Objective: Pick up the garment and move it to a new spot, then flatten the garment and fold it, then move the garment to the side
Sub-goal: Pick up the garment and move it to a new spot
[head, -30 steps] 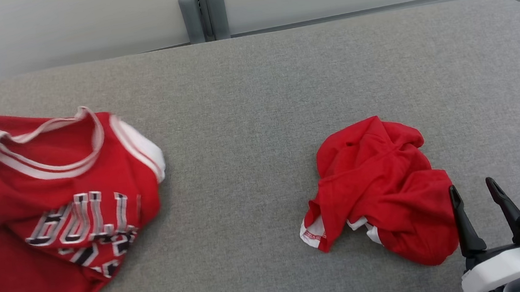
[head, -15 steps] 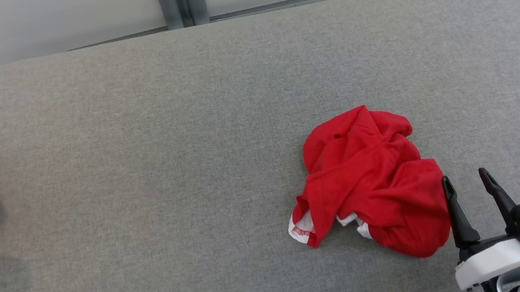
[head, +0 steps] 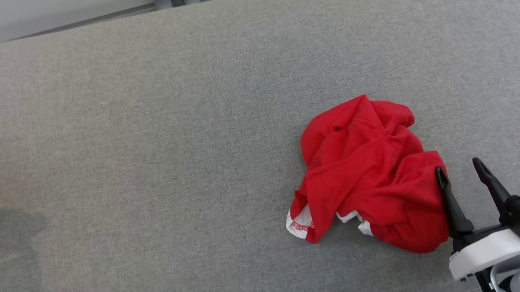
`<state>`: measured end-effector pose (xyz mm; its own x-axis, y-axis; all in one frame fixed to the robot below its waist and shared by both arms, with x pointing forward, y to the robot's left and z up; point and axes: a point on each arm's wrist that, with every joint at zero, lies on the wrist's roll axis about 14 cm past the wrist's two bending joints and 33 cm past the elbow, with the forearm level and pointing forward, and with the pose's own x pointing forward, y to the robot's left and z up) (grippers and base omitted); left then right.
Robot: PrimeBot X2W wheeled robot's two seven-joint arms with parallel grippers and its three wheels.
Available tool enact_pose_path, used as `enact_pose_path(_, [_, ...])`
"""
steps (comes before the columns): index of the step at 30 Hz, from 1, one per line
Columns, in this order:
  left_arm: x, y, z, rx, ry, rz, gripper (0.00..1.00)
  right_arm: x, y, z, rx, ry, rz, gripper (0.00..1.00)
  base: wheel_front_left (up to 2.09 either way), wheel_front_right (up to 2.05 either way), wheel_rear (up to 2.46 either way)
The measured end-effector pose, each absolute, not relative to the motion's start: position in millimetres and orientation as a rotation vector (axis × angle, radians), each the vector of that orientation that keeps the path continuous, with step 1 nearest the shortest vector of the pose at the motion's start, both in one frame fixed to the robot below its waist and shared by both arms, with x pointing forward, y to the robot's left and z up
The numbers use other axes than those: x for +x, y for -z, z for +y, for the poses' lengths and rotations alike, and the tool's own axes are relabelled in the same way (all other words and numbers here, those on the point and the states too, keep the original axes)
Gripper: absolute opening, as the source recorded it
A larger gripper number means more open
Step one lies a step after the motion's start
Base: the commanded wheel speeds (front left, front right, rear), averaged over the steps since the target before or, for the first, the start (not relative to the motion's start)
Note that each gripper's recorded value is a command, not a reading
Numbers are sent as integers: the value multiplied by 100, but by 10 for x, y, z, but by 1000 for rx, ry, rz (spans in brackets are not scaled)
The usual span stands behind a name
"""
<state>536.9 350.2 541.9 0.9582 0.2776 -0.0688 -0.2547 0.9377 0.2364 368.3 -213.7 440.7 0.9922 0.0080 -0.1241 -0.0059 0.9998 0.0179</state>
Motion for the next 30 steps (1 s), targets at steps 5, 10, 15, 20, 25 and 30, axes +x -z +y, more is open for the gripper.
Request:
enact_pose_path(5, [5185, -4628, 3308, 171, -265, 266, 44, 3751, -4361, -2089, 15, -27, 135, 100, 0, 0, 0])
enact_pose_path(10, [5147, -4733, 3286, 113, -328, 158, 100, 3744, -4406, -2147, 7, -15, 123, 100, 0, 0, 0])
enact_pose_path(15, [5027, -4992, 2996, 52, -293, 36, 100, 3647, -4433, -2116, 13, -18, 119, 100, 0, 0, 0])
enact_pose_path(20, [4704, -5345, 2512, 8, -187, -111, 100, 3552, -4561, -2044, 5, -40, 83, 100, 0, 0, 0])
enact_pose_path(25, [4179, -5346, 2099, -53, -119, -134, 100, 3488, -4842, -1989, -9, -58, -6, 100, 0, 0, 0])
enact_pose_path(30, [3795, -5279, 1830, -124, -54, -120, 100, 3410, -5141, -1949, -31, -76, -100, 100, 0, 0, 0])
